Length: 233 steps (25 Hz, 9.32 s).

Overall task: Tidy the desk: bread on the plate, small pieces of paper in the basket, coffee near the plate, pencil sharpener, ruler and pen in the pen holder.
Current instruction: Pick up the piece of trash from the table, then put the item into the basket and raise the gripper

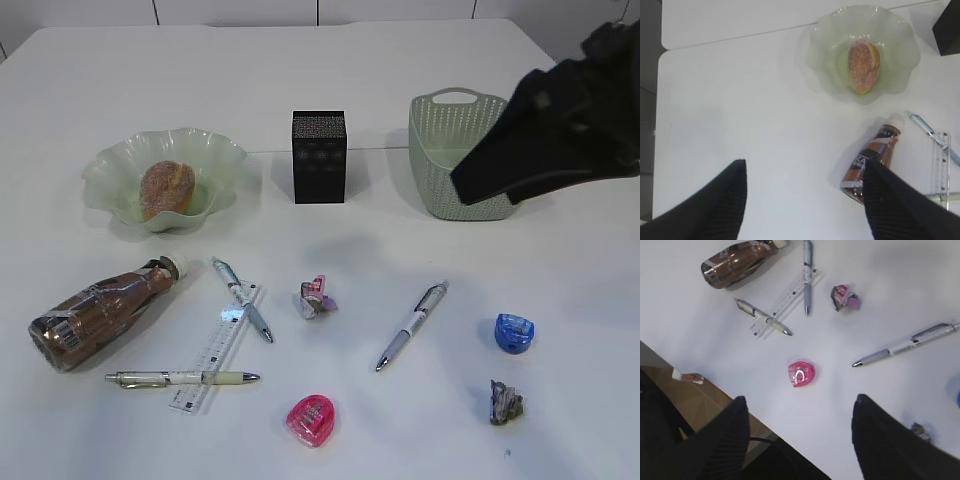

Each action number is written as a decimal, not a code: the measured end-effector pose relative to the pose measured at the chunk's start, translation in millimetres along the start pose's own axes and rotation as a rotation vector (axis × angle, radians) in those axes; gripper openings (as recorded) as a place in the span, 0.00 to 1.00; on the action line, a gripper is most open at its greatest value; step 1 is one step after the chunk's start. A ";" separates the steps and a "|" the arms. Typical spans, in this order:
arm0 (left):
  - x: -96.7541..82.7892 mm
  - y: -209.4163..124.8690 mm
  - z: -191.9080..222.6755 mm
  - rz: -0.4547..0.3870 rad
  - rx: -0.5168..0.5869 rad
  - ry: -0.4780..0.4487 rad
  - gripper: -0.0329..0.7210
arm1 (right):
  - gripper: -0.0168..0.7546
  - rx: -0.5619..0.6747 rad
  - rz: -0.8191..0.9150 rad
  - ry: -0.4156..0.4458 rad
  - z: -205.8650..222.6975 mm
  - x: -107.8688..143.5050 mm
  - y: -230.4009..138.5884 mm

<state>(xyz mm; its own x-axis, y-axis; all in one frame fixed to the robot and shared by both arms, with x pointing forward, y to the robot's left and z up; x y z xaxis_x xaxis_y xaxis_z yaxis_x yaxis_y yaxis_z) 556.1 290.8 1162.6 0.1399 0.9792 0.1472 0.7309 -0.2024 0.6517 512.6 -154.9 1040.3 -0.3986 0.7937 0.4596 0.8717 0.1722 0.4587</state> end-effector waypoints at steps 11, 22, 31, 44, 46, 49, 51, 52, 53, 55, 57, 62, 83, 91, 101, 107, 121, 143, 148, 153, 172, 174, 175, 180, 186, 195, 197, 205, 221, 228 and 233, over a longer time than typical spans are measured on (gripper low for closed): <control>-5.2 -25.8 -24.8 -0.031 -0.022 -0.012 0.72 | 0.67 0.131 -0.105 -0.061 60.0 5.9 36.3; -7.0 -25.8 -31.0 -0.035 -0.040 -0.022 0.71 | 0.67 0.307 -0.178 -0.263 124.0 -19.1 59.0; -7.3 -25.7 -30.3 -0.035 -0.038 -0.023 0.71 | 0.65 0.436 -0.164 -0.285 178.9 -35.4 39.1; -8.3 -25.3 -22.9 -0.035 -0.019 -0.029 0.71 | 0.64 0.409 -0.143 -0.234 213.1 -30.6 55.3; -8.4 -25.3 -21.2 -0.035 -0.015 -0.029 0.71 | 0.64 0.405 -0.158 -0.236 220.3 -29.2 58.8; -8.6 -25.2 -17.4 -0.035 -0.005 -0.030 0.71 | 0.64 0.396 -0.168 -0.238 226.3 -28.8 63.7; -8.7 -25.2 -16.4 -0.035 -0.003 -0.031 0.71 | 0.64 0.390 -0.175 -0.242 227.8 -29.3 66.7; -8.7 -25.2 -16.4 -0.035 -0.003 -0.031 0.71 | 0.64 0.398 -0.175 -0.249 230.1 -31.8 65.6; -8.7 -25.2 -16.4 -0.035 -0.003 -0.031 0.71 | 0.64 0.398 -0.175 -0.249 230.1 -31.8 65.6; -8.7 -25.2 -16.4 -0.035 -0.003 -0.031 0.71 | 0.64 0.425 -0.175 -0.266 238.0 -39.9 60.2; -8.7 -25.2 -16.4 -0.035 -0.003 -0.031 0.71 | 0.64 0.446 -0.170 -0.274 245.3 -45.8 54.9; -8.7 -25.2 -16.4 -0.035 -0.003 -0.031 0.71 | 0.64 0.461 -0.167 -0.281 249.5 -49.9 51.2; -8.7 -25.2 -15.5 -0.034 0.000 -0.031 0.71 | 0.64 0.522 -0.151 -0.295 271.6 -66.1 34.1; -8.7 -25.2 -15.5 -0.034 0.000 -0.031 0.71 | 0.64 0.511 -0.146 -0.286 273.1 -64.3 35.6; -8.7 -25.2 -15.5 -0.034 0.000 -0.031 0.71 | 0.64 0.498 -0.149 -0.286 274.2 -64.3 37.8; -8.7 -25.2 -15.5 -0.034 0.000 -0.031 0.71 | 0.64 0.487 -0.149 -0.284 275.3 -64.0 39.6; -8.7 -25.2 -15.5 -0.034 0.000 -0.031 0.70 | 0.64 0.479 -0.147 -0.285 278.8 -65.4 40.2; -9.0 -25.2 -12.1 -0.034 0.008 -0.032 0.69 | 0.14 0.496 -0.144 -0.286 282.4 -67.7 37.0; -9.0 -25.2 -12.1 -0.034 0.008 -0.032 0.69 | 0.06 0.495 -0.143 -0.284 282.2 -67.2 37.3; -10.3 -25.0 -12.2 -0.036 0.008 -0.039 0.68 | 0.06 0.463 -0.142 -0.281 275.0 -59.1 52.7; -18.4 -23.8 -12.6 -0.050 0.003 -0.082 0.68 | 0.05 0.230 -0.024 -0.400 196.5 -64.3 117.8; -18.4 -23.8 -12.6 -0.050 0.003 -0.082 0.67 | 0.05 0.214 -0.007 -0.408 189.0 -72.4 122.9; -18.4 -23.8 -12.6 -0.050 0.003 -0.082 0.67 | 0.05 0.196 0.013 -0.415 180.4 -80.5 128.3; -18.4 -23.8 -12.6 -0.050 0.003 -0.082 0.67 | 0.05 0.091 0.078 -0.454 142.8 -116.4 158.6; -18.4 -23.8 -12.6 -0.050 0.003 -0.082 0.67 | 0.05 0.016 0.150 -0.510 103.9 -160.9 174.7; -18.7 -23.7 -12.6 -0.050 0.002 -0.083 0.67 | 0.05 -0.002 0.227 -0.561 79.2 -205.3 171.9; -19.5 -23.6 -12.7 -0.052 0.002 -0.087 0.67 | 0.05 0.020 0.233 -0.562 88.8 -211.2 167.6; -23.5 -23.0 -13.0 -0.059 -0.001 -0.109 0.67 | 0.21 0.008 0.231 -0.568 114.5 -229.9 168.4; -25.1 -22.7 -12.6 -0.061 0.000 -0.117 0.67 | 0.69 0.028 0.227 -0.587 93.5 -220.1 165.9; -33.7 -21.2 -13.7 -0.076 -0.005 -0.163 0.67 | 0.69 -0.051 0.204 -0.587 33.9 -182.1 169.9; -36.1 -20.8 -18.2 -0.081 -0.017 -0.176 0.67 | 0.69 -0.069 0.198 -0.587 -2.9 -155.6 152.9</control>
<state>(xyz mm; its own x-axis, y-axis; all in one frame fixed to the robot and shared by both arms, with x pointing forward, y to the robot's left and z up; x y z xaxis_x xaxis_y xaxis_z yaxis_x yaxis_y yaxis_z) 523.8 259.3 1157.3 0.1972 0.9796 -0.0374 0.7332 -0.1221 0.6690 707.1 -253.8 1041.1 0.0093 0.9984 0.0552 0.8850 -0.0339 0.4643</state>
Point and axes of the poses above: a point on each arm's last joint axis where the gripper is mounted, z pointing out along that axis toward the gripper, x along the wrist's bending axis when the last joint is at zero, y = z × x, the point moved 10 cm from there along z, pointing out along that axis toward the gripper, and after that the axes turned 6 degrees about z, right-handed, at the moved point
